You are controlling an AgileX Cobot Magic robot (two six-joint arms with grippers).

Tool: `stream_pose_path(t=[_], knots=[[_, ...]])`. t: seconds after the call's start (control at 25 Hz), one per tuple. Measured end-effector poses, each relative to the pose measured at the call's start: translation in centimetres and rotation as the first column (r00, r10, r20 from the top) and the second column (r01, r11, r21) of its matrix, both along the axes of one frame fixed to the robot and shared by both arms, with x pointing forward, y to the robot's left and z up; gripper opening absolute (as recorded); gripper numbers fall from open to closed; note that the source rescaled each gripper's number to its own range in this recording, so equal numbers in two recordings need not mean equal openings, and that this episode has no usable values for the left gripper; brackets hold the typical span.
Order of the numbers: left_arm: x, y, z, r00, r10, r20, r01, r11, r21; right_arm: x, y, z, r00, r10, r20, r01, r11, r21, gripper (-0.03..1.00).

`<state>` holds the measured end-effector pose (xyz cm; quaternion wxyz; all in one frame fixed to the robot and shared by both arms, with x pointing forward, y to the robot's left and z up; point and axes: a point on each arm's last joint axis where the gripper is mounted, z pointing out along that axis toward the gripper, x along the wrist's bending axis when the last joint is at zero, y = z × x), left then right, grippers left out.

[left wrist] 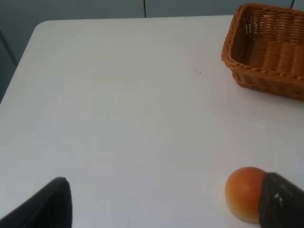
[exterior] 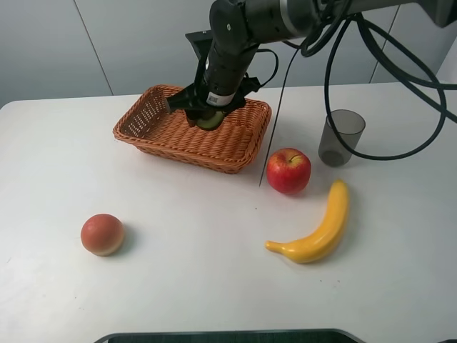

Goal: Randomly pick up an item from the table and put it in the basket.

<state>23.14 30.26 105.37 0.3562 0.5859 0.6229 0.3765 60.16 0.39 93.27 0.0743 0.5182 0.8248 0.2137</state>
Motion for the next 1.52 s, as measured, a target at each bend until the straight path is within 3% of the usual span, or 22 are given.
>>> stream_pose_path(t=[0.24, 0.28, 0.4, 0.48, 0.68, 1.04, 1.32, 1.52], knots=[[0.0, 0.0, 0.0, 1.000, 0.000, 0.000, 0.000, 1.000, 0.000, 0.1, 0.1, -0.6, 1.000, 0.001, 0.000, -0.001, 1.000, -0.001, 0.04], [0.0, 0.0, 0.0, 1.000, 0.000, 0.000, 0.000, 1.000, 0.000, 0.1, 0.1, -0.6, 1.000, 0.001, 0.000, -0.001, 1.000, -0.001, 0.16], [0.0, 0.0, 0.0, 1.000, 0.000, 0.000, 0.000, 1.000, 0.000, 0.1, 0.1, -0.6, 1.000, -0.001, 0.000, 0.001, 1.000, 0.000, 0.84], [0.0, 0.0, 0.0, 1.000, 0.000, 0.000, 0.000, 1.000, 0.000, 0.1, 0.1, -0.6, 1.000, -0.001, 0.002, 0.001, 1.000, 0.002, 0.96], [0.0, 0.0, 0.0, 1.000, 0.000, 0.000, 0.000, 1.000, 0.000, 0.1, 0.2, -0.3, 1.000, -0.001, 0.006, 0.001, 1.000, 0.006, 0.99], [0.0, 0.0, 0.0, 1.000, 0.000, 0.000, 0.000, 1.000, 0.000, -2.2, -0.5, 4.3, 0.998, 0.006, -0.069, -0.007, 1.000, -0.015, 1.00], [0.0, 0.0, 0.0, 1.000, 0.000, 0.000, 0.000, 1.000, 0.000, -4.2, -5.6, 5.4, 0.976, -0.091, -0.200, 0.081, 0.995, -0.056, 1.00], [0.0, 0.0, 0.0, 1.000, 0.000, 0.000, 0.000, 1.000, 0.000, -6.9, -11.7, 6.0, 0.939, -0.231, -0.254, 0.217, 0.973, -0.080, 1.00]])
